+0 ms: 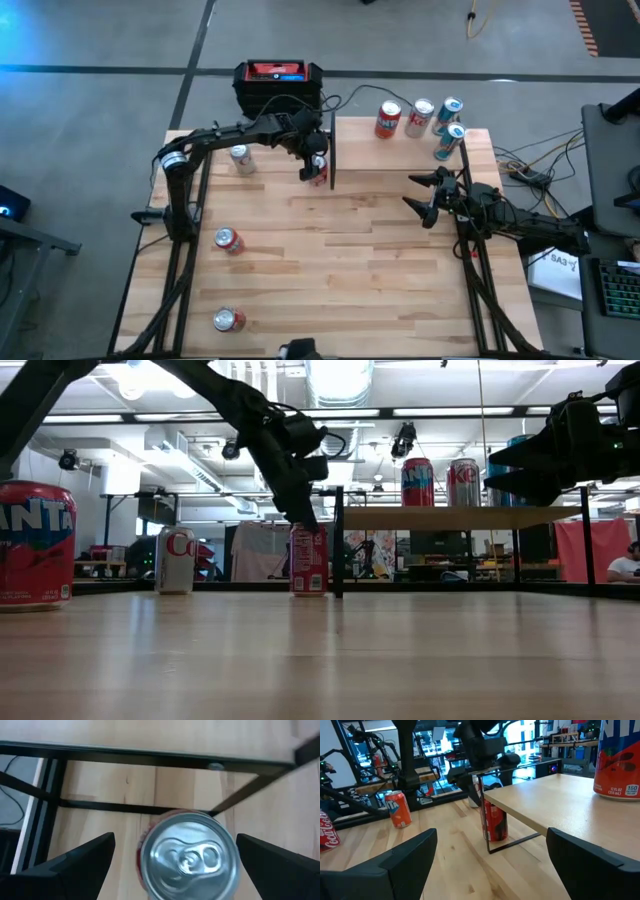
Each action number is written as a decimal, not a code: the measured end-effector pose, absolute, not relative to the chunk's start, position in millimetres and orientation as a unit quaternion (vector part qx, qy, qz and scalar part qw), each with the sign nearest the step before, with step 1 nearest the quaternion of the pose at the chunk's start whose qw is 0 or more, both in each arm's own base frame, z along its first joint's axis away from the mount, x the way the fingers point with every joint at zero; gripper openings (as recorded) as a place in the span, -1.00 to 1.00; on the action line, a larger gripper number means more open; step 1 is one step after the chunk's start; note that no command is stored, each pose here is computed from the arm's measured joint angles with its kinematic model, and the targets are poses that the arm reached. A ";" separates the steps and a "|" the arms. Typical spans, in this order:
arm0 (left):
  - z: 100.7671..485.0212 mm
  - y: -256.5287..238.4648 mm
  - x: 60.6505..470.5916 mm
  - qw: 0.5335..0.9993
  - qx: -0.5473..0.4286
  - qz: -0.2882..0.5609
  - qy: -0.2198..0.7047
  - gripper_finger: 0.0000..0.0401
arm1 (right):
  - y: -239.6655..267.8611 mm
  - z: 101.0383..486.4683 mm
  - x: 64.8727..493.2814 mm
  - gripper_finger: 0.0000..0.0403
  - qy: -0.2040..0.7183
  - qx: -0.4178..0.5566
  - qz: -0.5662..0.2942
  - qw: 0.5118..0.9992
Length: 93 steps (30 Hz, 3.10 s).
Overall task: Place canned beverage on shelf
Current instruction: Put the top red white soda can on the shelf
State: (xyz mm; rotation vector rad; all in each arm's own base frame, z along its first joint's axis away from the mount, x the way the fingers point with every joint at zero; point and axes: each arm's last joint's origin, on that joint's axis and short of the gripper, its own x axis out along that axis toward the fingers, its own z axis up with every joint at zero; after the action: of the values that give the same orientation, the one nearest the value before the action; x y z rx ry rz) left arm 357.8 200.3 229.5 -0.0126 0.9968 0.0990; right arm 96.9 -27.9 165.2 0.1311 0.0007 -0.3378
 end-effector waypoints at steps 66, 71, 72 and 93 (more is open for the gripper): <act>273.7 13.2 370.9 0.845 0.132 -0.145 0.498 0.46 | -27.9 165.3 96.9 0.78 0.000 0.065 -0.168 0.984; 270.8 0.1 371.2 0.839 0.102 -0.221 0.486 0.46 | -27.9 165.3 96.9 0.78 0.000 0.065 -0.168 0.984; 269.8 -2.6 372.3 0.838 0.106 -0.233 0.481 0.46 | -27.9 165.3 96.9 0.78 0.000 0.065 -0.168 0.984; 221.3 4.6 398.3 0.812 0.161 -0.177 0.533 0.48 | -27.9 165.4 96.9 0.78 -0.001 0.065 -0.168 0.984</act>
State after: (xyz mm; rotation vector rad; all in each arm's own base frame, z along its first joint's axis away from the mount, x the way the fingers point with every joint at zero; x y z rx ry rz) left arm 398.3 4.6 221.3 0.3435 1.1387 -0.3772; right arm 96.9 -27.9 165.4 0.1309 -0.0012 -0.3385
